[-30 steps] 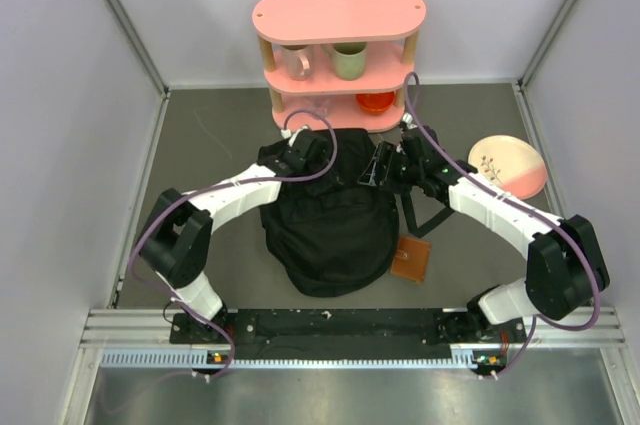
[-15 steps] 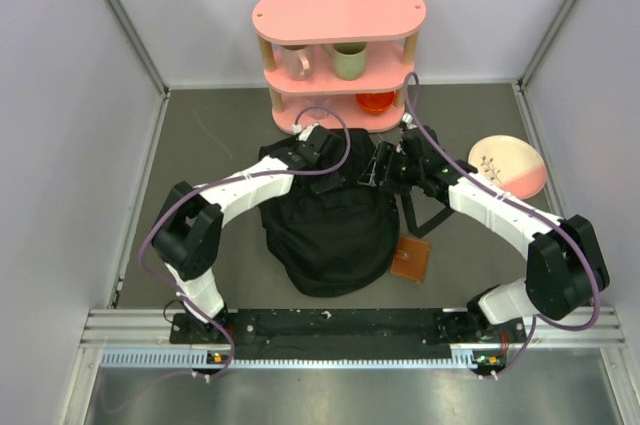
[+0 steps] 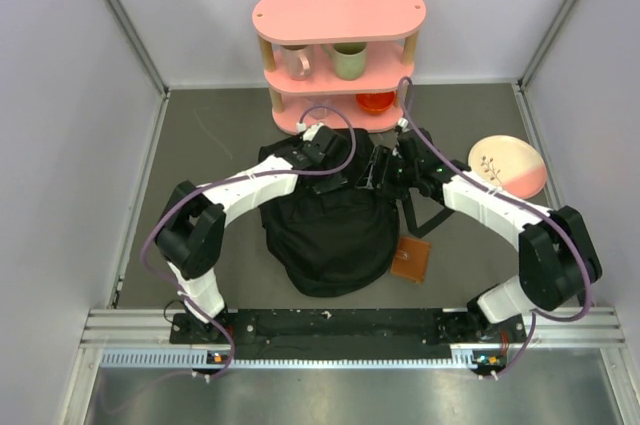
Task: Pack the student bag
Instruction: Unzip the student bag at the center of the board.
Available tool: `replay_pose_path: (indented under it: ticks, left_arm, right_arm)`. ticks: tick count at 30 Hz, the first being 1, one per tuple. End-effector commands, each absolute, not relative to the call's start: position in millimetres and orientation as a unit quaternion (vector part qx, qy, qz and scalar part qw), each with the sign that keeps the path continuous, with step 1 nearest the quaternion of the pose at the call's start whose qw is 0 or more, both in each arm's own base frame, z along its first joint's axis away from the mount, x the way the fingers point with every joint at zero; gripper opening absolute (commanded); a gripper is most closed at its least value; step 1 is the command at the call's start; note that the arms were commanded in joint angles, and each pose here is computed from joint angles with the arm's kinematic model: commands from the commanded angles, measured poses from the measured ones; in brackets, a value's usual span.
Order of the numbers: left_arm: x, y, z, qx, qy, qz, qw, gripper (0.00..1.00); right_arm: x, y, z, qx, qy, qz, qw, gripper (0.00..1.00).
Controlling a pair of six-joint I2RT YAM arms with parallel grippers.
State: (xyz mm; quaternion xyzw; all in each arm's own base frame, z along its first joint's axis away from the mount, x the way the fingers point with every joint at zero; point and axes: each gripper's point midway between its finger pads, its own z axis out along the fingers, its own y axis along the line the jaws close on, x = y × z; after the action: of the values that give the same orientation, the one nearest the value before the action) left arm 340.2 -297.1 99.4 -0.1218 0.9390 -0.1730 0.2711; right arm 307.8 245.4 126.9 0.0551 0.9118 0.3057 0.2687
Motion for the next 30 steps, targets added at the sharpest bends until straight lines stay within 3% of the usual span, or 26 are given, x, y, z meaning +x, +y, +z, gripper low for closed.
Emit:
replay_pose_path:
  ticks: [1, 5, 7, 8, 11, 20, 30]
  left_arm:
    - [330.6, -278.4, 88.8, -0.107, 0.945, -0.129, 0.280, 0.00]
    - [328.5, -282.0, 104.0, -0.102, 0.937, -0.159, 0.294, 0.00]
    - [326.6, -283.1, 103.2, -0.098, 0.937, -0.165, 0.292, 0.00]
    - [326.3, -285.6, 105.9, -0.094, 0.936, -0.173, 0.293, 0.00]
    - [324.3, -287.1, 104.6, -0.093, 0.934, -0.182, 0.292, 0.00]
    - [318.1, -264.0, 117.3, -0.102, 0.927, -0.162, 0.323, 0.00]
    - [307.2, -204.8, 130.4, -0.104, 0.925, -0.056, 0.360, 0.00]
  right_arm:
    - [312.2, 247.6, 117.2, 0.067, 0.913, 0.308, 0.261, 0.64]
    - [317.0, 249.8, 107.3, 0.062, 0.917, 0.300, 0.255, 0.55]
    - [319.5, 251.7, 106.7, 0.060, 0.916, 0.302, 0.256, 0.37]
    - [320.0, 251.1, 105.8, 0.060, 0.917, 0.300, 0.257, 0.13]
    - [320.0, 248.8, 108.3, 0.063, 0.914, 0.300, 0.266, 0.00]
    - [312.2, 225.7, 110.6, 0.080, 0.908, 0.274, 0.307, 0.00]
    - [300.7, 217.2, 85.4, 0.093, 0.917, 0.258, 0.291, 0.00]
